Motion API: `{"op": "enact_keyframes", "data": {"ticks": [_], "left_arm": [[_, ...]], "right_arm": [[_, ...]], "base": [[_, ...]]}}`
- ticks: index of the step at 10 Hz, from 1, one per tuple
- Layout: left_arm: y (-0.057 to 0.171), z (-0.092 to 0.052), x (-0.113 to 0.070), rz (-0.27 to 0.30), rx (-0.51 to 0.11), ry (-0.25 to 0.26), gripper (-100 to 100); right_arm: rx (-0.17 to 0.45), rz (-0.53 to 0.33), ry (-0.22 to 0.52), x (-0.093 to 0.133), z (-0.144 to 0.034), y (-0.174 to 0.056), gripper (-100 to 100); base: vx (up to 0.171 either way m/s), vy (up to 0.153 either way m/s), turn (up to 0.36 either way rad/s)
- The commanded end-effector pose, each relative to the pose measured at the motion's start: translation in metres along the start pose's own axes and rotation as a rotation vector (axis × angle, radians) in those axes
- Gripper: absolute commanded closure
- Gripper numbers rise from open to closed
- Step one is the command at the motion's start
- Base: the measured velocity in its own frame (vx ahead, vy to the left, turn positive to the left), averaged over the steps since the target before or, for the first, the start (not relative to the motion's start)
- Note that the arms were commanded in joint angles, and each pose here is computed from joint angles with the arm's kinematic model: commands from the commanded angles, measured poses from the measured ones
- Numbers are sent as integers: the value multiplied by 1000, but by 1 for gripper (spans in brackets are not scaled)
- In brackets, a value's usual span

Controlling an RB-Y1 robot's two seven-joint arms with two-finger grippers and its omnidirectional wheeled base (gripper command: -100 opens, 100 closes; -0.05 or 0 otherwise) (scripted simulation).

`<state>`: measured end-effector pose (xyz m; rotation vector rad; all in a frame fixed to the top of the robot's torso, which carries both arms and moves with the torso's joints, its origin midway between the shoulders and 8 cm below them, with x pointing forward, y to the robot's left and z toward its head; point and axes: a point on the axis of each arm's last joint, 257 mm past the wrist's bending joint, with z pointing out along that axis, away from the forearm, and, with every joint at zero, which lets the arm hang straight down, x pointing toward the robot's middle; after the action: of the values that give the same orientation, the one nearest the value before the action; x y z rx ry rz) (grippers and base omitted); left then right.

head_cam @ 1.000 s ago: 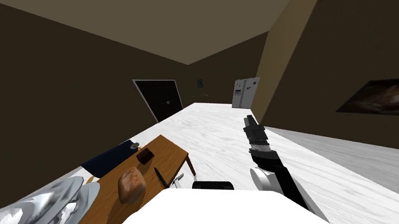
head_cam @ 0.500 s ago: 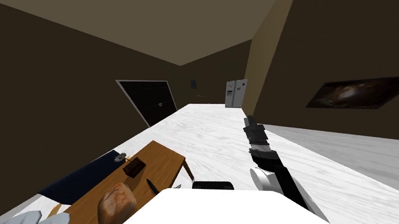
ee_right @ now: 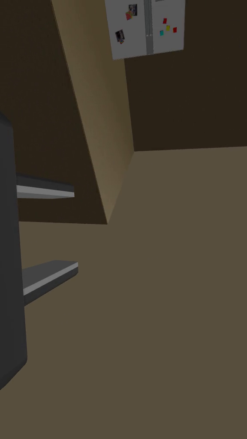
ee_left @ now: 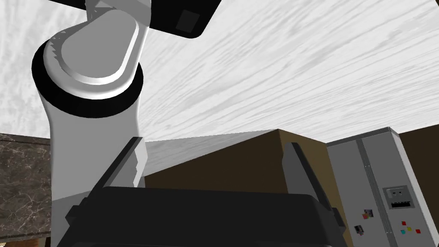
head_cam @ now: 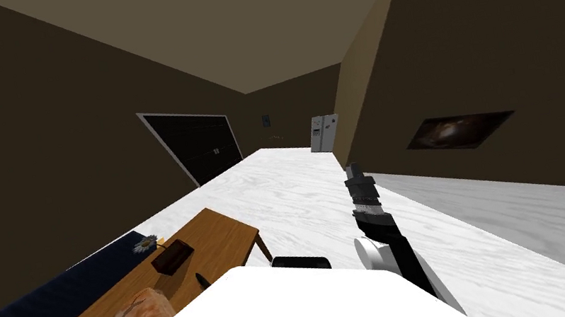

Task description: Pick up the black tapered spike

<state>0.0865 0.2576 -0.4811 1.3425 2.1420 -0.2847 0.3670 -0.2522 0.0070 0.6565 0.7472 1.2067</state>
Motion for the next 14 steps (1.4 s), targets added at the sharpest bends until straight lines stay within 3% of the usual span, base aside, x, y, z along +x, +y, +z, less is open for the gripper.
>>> {"op": "enact_keyframes", "data": {"ticks": [1,2,3,4,5,6,7,8,9,10,11,13,14], "left_arm": [[-5,-1,19,30,15,34,-100],[-5,-1,19,30,15,34,-100],[-15,-9,45,91,48,94,-100],[-15,-9,45,91,48,94,-100],[-23,-18,69,139,79,147,-100],[-23,-18,70,150,80,150,-100],[-29,-28,92,192,109,199,-100],[-29,-28,93,205,112,202,-100],[-35,-38,114,246,140,247,-100],[-35,-39,115,258,142,250,-100],[-39,-50,136,307,171,294,-100],[-39,-50,136,307,171,294,-100],[-41,-61,154,351,197,334,-100]], "right_arm": [[0,0,0,0,0,0,0],[0,0,0,0,0,0,0],[0,0,0,0,0,0,0],[0,0,0,0,0,0,0],[0,0,0,0,0,0,0],[0,0,0,0,0,0,0],[0,0,0,0,0,0,0],[0,0,0,0,0,0,0],[0,0,0,0,0,0,0],[0,0,0,0,0,0,0],[0,0,0,0,0,0,0],[0,0,0,0,0,0,0],[0,0,0,0,0,0,0]], "base": [[30,44,-95],[10,21,30],[30,16,-222],[31,36,-107],[43,45,-180],[34,45,-99],[44,39,-148],[38,34,-95],[42,40,-157],[35,37,-75],[36,33,-133],[20,23,-27],[24,26,-110]]}}
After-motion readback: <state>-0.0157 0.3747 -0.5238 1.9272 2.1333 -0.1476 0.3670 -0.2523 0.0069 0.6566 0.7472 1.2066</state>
